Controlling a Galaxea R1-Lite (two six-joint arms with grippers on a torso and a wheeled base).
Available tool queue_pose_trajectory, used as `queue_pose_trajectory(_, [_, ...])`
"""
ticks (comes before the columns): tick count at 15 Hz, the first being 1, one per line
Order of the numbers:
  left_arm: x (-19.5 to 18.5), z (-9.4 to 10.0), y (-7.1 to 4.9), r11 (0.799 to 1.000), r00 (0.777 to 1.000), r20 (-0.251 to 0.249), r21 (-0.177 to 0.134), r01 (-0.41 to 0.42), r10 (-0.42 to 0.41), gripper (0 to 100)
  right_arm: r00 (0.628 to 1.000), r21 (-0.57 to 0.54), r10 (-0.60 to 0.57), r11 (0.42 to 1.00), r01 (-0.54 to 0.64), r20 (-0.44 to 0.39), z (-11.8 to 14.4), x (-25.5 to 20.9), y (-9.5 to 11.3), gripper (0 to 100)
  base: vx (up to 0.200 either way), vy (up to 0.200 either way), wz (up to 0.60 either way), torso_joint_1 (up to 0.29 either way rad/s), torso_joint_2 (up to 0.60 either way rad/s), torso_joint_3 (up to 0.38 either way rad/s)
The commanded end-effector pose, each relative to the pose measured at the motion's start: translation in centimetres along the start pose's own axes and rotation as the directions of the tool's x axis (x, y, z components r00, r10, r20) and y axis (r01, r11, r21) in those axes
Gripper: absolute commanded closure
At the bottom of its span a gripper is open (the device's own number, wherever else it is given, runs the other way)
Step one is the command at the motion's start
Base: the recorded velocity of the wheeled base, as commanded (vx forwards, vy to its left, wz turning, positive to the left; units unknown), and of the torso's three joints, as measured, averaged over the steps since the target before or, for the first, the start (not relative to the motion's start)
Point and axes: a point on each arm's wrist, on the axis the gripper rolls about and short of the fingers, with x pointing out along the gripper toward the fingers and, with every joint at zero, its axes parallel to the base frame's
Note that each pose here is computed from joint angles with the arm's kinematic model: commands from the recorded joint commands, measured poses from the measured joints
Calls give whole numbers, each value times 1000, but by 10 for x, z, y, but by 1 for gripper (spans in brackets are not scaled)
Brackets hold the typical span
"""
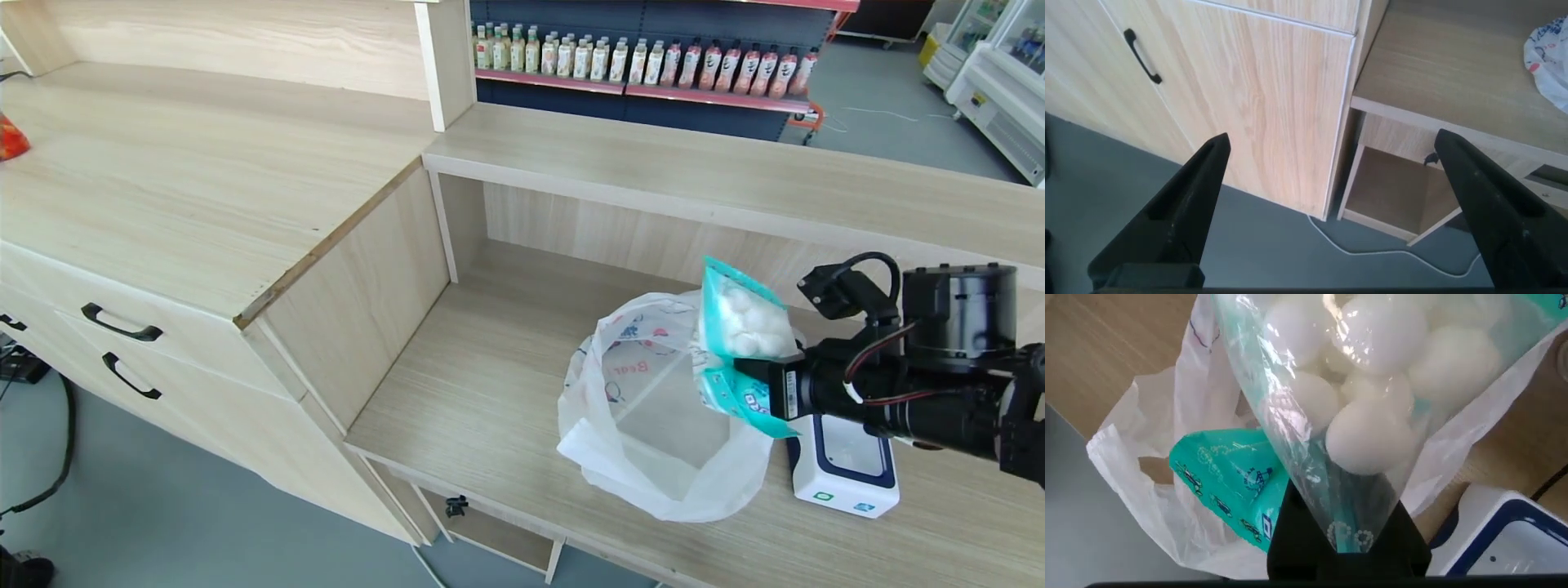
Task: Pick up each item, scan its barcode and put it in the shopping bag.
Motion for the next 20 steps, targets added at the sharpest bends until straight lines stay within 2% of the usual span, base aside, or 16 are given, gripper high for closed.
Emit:
queue_pose_trajectory(1, [0,0,0,1000,1000,-2,0,-1,1,0,998,15,29,999,-28,-57,-18,11,8,100,0,0,0,0,0,0])
queue_pose_trajectory(6, [0,0,0,1000,1000,0,0,-1,1,0,993,36,71,997,-68,-90,-32,15,20,100,0,0,0,0,0,0])
queue_pose_trajectory(9, [0,0,0,1000,1000,0,0,-1,1,0,992,46,111,992,-114,58,-6,19,31,100,0,0,0,0,0,0])
queue_pose_trajectory(11, [0,0,0,1000,1000,0,0,-1,1,0,987,38,126,991,-131,101,-1,25,35,100,0,0,0,0,0,0])
queue_pose_trajectory(16, [0,0,0,1000,1000,0,0,-1,1,0,993,45,120,992,-120,-2,-34,38,34,100,0,0,0,0,0,0])
queue_pose_trajectory(20, [0,0,0,1000,1000,0,0,-1,1,0,994,54,98,994,-96,-43,-44,40,27,100,0,0,0,0,0,0])
